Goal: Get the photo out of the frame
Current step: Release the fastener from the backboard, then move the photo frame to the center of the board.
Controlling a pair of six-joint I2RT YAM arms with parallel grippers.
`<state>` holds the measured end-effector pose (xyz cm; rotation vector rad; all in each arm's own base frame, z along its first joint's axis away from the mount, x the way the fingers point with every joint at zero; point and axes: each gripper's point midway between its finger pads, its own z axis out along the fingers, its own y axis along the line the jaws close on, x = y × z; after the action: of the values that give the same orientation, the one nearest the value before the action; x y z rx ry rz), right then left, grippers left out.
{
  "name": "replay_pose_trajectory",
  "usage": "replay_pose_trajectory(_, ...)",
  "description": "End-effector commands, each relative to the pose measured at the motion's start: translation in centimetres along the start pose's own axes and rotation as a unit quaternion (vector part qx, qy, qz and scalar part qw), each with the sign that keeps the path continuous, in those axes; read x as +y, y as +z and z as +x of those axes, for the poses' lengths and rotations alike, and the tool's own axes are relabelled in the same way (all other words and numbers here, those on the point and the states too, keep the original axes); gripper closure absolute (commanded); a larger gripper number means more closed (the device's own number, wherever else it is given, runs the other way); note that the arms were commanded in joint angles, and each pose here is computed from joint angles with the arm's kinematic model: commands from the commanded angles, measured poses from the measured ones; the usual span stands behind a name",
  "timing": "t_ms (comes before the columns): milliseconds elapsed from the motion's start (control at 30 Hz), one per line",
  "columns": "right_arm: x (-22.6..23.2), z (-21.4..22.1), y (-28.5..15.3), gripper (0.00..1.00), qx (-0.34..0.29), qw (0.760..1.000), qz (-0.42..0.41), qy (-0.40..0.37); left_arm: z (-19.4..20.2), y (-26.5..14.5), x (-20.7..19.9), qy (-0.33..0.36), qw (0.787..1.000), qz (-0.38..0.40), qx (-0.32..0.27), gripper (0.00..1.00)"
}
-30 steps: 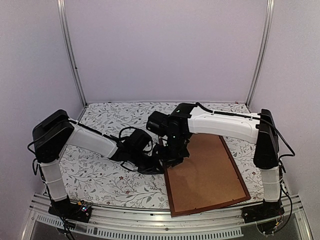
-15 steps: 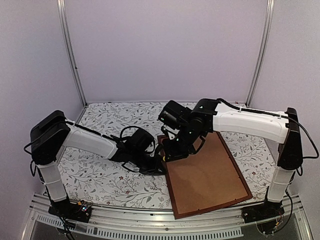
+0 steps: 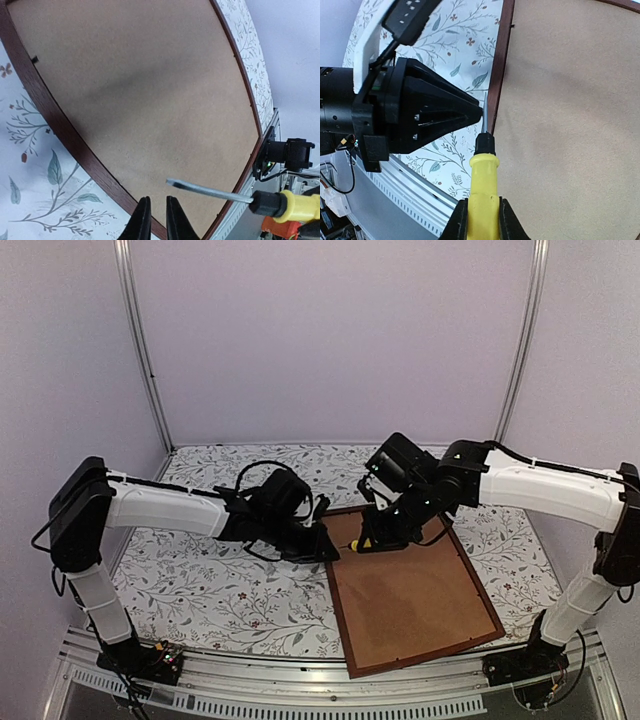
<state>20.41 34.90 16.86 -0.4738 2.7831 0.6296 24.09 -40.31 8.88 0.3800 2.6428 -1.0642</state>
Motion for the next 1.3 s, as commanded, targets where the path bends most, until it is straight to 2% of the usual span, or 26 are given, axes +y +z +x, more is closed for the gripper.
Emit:
replay_pose_trajectory(0, -1.0, -2.1, -3.1, 1.0, -0.071, 0.997, -0.029, 0.022, -3.6, -1.8, 1.0, 0.032, 0.998, -0.048, -0.032, 0.82)
replay_pose_trajectory(200, -3.1, -1.8, -4.1, 1.0, -0.099, 0.994, -0.03, 0.044, -7.9, -2.3, 3.3, 0.047, 0.992, -0.107, -0.049, 0.72)
replay_pose_trajectory(400, -4.7, -0.7, -4.1, 1.0, -0.102, 0.993, -0.036, 0.054, -9.5, -1.1, 5.2, 0.034, 0.989, -0.136, -0.047, 0.61)
replay_pose_trajectory(500, -5.5, -0.5, -4.2, 1.0, -0.106, 0.992, -0.041, 0.061, -9.3, 0.2, 6.2, 0.021, 0.988, -0.146, -0.037, 0.56)
replay_pose_trajectory(767, -7.8, -0.2, -4.1, 1.0, -0.112, 0.99, -0.043, 0.076, -7.7, 2.5, 6.3, 0.018, 0.989, -0.149, -0.011, 0.52)
replay_pose_trajectory(1067, -8.7, 0.0, -4.1, 1.0, -0.112, 0.989, -0.046, 0.082, -4.2, 4.5, 6.0, 0.017, 0.986, -0.164, 0.019, 0.51)
replay_pose_trajectory(1267, -8.5, -0.1, -3.7, 1.0, -0.108, 0.989, -0.051, 0.083, -2.9, 4.7, 6.4, 0.025, 0.979, -0.202, 0.021, 0.51)
